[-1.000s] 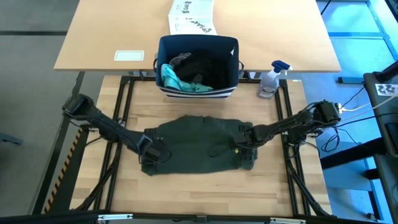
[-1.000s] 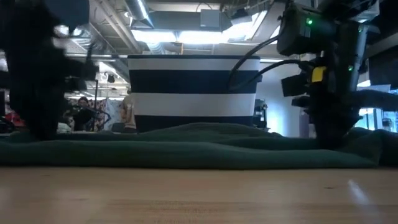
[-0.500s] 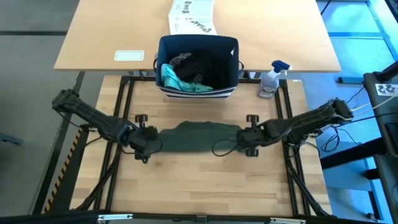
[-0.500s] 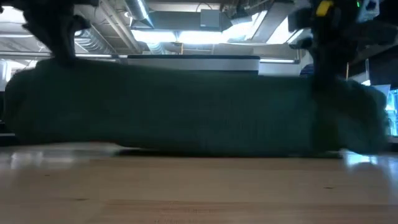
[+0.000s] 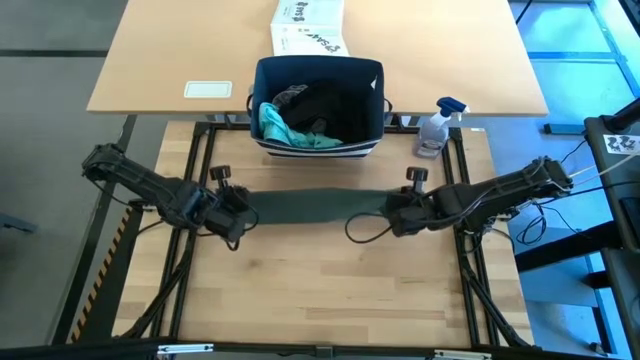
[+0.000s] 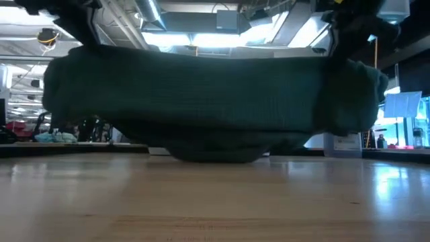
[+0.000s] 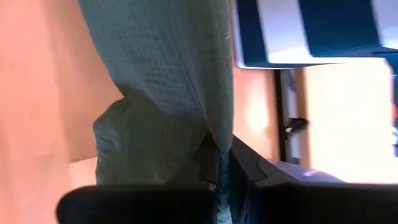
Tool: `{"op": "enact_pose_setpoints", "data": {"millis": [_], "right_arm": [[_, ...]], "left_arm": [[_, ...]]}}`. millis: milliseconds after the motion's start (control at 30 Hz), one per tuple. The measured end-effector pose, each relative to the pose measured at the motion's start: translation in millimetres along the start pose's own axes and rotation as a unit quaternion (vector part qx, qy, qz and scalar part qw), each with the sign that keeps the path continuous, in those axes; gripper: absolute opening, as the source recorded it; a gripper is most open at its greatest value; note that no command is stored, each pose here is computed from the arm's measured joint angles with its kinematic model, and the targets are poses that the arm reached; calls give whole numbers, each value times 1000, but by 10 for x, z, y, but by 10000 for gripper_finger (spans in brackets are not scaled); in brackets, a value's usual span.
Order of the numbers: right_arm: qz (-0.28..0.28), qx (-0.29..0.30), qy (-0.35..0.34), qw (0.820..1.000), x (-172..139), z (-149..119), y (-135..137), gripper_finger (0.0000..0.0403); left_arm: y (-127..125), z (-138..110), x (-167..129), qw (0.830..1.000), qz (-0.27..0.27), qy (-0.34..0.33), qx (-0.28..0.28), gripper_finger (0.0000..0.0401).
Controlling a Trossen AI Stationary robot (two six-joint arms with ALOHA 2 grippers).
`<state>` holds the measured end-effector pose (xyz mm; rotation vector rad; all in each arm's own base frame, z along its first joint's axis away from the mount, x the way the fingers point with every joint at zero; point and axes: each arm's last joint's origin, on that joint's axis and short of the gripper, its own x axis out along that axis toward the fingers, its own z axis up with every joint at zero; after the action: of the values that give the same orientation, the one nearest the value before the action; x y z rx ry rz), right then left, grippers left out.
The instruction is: Fold Laundry from Bin
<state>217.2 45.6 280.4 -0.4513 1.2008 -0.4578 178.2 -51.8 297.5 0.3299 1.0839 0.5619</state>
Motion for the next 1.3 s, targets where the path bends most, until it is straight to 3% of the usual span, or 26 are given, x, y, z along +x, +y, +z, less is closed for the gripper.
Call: {"op": "enact_pose_setpoints", "data": {"millis": [167, 433, 600, 767, 967, 1067, 1133, 1300], "right_arm": [[-37, 31, -8, 999, 17, -5, -10, 8], [-34, 67, -2, 997, 6, -19, -15, 5], [37, 87, -23, 995, -220, 64, -6, 5], [153, 103, -70, 980, -658, 169, 19, 3], [314, 107, -119, 936, -1070, 206, 229, 4], [354, 98, -133, 921, -1146, 166, 406, 3], [353, 86, -137, 921, -1106, 115, 531, 3], [280, 90, -81, 952, -650, -94, 760, 4]], "left_arm": [[47, 20, 25, 999, 37, -12, -15, 7], [35, 5, 14, 999, 28, -7, -26, 8], [-71, -24, -91, 999, -31, -10, -26, 9], [-135, 11, -381, 991, -117, -30, -56, 9], [-223, 115, -842, 956, -265, -92, -80, 9], [-307, 114, -978, 939, -314, -120, -76, 9], [-371, 74, -986, 939, -308, -137, -70, 9], [-538, -159, -626, 968, -210, -108, -84, 9]]}}
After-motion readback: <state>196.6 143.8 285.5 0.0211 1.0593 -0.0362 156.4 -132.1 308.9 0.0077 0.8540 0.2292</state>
